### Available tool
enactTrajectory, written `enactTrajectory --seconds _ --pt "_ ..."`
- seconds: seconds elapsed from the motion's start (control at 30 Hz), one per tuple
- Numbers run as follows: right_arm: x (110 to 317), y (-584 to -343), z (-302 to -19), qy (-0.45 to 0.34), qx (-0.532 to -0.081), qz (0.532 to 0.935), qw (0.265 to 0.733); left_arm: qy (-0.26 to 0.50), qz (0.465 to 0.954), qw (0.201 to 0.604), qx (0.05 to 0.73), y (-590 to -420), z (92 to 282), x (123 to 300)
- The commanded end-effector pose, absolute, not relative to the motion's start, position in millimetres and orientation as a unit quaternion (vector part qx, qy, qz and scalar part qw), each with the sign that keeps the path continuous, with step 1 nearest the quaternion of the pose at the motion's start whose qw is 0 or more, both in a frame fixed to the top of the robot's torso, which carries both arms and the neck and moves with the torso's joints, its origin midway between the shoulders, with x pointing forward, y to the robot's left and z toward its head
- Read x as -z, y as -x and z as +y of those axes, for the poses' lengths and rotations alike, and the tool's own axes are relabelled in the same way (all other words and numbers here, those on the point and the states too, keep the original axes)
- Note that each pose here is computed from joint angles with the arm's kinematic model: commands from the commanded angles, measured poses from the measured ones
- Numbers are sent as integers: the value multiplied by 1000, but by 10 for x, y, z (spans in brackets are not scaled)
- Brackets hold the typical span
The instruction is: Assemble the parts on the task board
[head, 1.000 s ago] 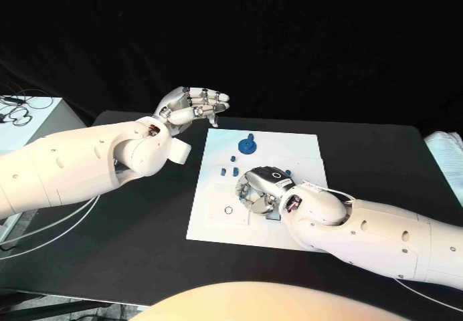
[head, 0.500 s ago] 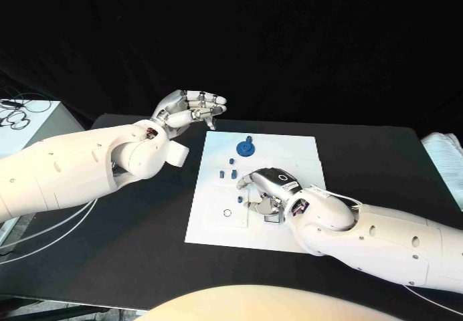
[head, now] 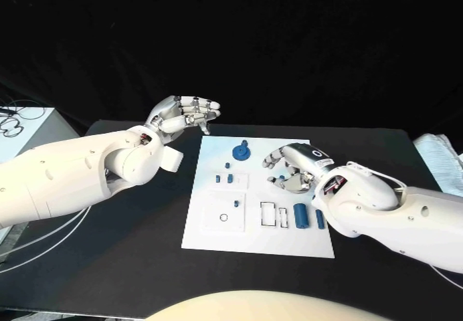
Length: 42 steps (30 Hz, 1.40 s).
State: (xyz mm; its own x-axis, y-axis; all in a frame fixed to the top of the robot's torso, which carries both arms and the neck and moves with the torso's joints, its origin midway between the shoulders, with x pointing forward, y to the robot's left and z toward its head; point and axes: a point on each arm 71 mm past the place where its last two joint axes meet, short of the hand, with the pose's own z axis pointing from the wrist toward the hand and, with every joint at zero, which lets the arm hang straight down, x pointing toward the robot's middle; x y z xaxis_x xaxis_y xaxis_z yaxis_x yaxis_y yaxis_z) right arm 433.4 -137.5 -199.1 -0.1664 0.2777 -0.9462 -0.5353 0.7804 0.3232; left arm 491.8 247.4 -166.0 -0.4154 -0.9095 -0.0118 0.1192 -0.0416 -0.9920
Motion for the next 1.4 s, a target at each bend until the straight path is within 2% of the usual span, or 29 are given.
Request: enactTrajectory --seconds 0.03,0.23,0.67,1.4 --pt "1967 -4428 -1500 85 -300 721 618 353 557 404 634 -4917 2459 1652" --pt "1968 -4594 -1677 87 -264 747 604 352 558 403 635 -4919 2454 1654" --pt "2076 -4694 -1706 108 -230 775 579 352 558 403 635 -4921 2458 1656" --pt "2231 -4663 -1551 122 -239 783 561 352 558 402 634 -4920 2459 1656"
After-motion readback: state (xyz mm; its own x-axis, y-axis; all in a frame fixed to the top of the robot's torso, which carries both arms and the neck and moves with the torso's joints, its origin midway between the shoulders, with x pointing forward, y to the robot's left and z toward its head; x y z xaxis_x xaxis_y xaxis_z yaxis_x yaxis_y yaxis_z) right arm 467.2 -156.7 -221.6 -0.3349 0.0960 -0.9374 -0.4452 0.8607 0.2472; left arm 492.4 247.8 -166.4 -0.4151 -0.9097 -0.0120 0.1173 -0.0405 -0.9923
